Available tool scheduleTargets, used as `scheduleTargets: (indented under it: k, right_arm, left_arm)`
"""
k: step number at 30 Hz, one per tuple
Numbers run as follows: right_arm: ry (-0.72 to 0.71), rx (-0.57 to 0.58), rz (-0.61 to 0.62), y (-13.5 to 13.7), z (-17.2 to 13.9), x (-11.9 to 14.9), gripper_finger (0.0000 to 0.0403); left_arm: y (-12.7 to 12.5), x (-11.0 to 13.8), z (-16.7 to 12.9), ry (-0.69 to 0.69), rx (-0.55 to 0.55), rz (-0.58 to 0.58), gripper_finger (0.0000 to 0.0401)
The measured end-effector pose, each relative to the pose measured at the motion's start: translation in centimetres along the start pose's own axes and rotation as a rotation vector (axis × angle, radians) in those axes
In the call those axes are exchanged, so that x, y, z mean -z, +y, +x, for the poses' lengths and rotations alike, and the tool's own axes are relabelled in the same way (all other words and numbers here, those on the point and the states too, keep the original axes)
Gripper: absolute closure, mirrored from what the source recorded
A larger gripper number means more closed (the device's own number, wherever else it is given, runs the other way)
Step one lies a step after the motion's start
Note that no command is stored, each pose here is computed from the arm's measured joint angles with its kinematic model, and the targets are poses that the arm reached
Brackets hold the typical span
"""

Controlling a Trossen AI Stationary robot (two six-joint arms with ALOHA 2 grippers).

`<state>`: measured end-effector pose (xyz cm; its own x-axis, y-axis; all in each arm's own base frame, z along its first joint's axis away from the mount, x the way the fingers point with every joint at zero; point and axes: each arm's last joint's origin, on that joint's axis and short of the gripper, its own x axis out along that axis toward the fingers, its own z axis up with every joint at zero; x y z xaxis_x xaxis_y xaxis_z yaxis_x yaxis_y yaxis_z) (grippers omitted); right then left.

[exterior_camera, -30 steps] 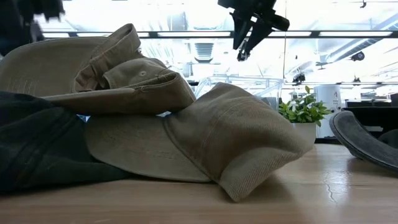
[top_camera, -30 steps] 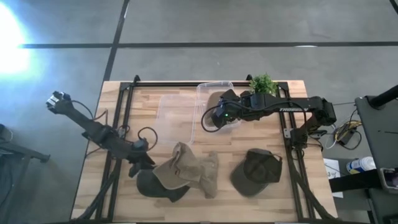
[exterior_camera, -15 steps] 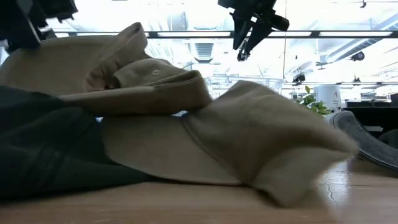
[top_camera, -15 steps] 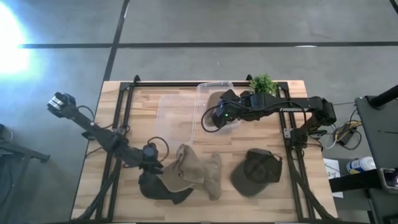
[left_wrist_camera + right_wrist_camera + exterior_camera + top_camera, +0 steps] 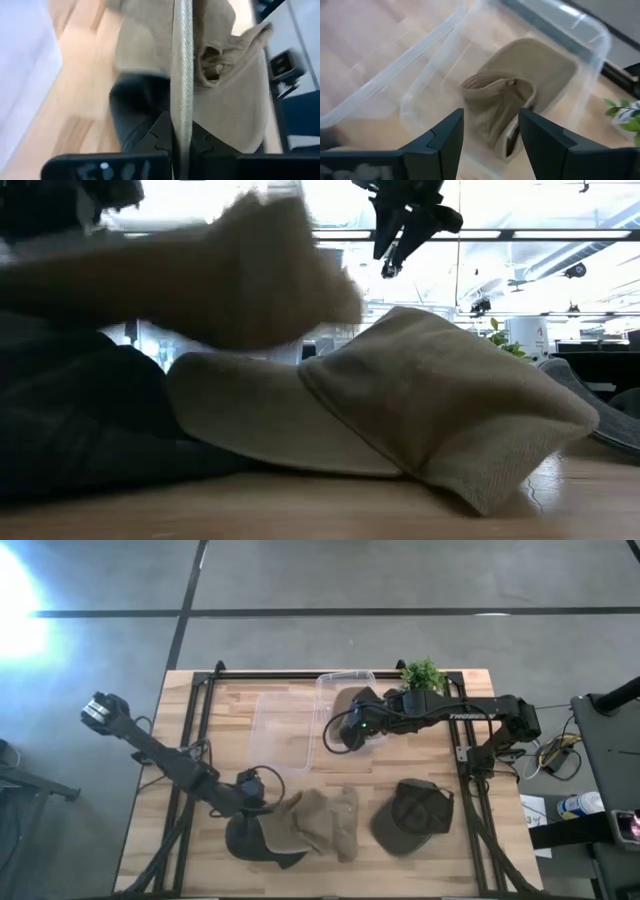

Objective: Pick & Place hat
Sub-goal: Put the left brown cap into the right transparent bin

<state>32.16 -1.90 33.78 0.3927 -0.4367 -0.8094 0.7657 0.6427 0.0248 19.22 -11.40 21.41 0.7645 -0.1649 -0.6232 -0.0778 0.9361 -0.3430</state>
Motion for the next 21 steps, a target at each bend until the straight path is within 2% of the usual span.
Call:
scheduleTargets:
  k: [4,7,9,11,14,16,18,21]
  right_arm:
    - [0.026,-0.042,-0.010,0.5,-0.2,0.4,0.0220]
    - [0.038,-0.067,-0.023,0.8,-0.5,0.7,0.0220]
    - [0.029,-0.082,-0.024,1.0,-1.0,0.9,0.0220]
    - [-0.003,-0.083,0.021,1.0,-1.7,1.0,0.0220]
    - [-0.105,-0.039,0.148,0.6,-2.9,1.0,0.0220]
    - [-0.190,-0.042,0.251,0.5,-3.9,0.7,0.0220]
    - [-0.258,-0.114,0.314,0.9,-4.6,0.1,0.0220]
    - [-0.333,-0.241,0.311,2.2,-5.0,-0.8,0.0220]
  left_arm:
    - [-0.9,-2.8,-2.3,-0.160,-0.020,0.011,0.0394]
    - [-1.2,-5.3,-5.1,-0.327,-0.108,0.009,0.0395]
    - [-1.1,-6.7,-6.8,-0.462,-0.228,-0.007,0.0395]
    - [-0.6,-7.7,-8.3,-0.599,-0.401,-0.032,0.0395]
    - [0.4,-8.4,-9.6,-0.749,-0.689,-0.070,0.0395]
    - [1.2,-8.8,-9.7,-0.802,-0.821,-0.109,0.0395]
    - [2.1,-9.3,-9.2,-0.811,-0.851,-0.146,0.0395]
    - [3.4,-10.5,-7.5,-0.770,-0.806,-0.169,0.0394]
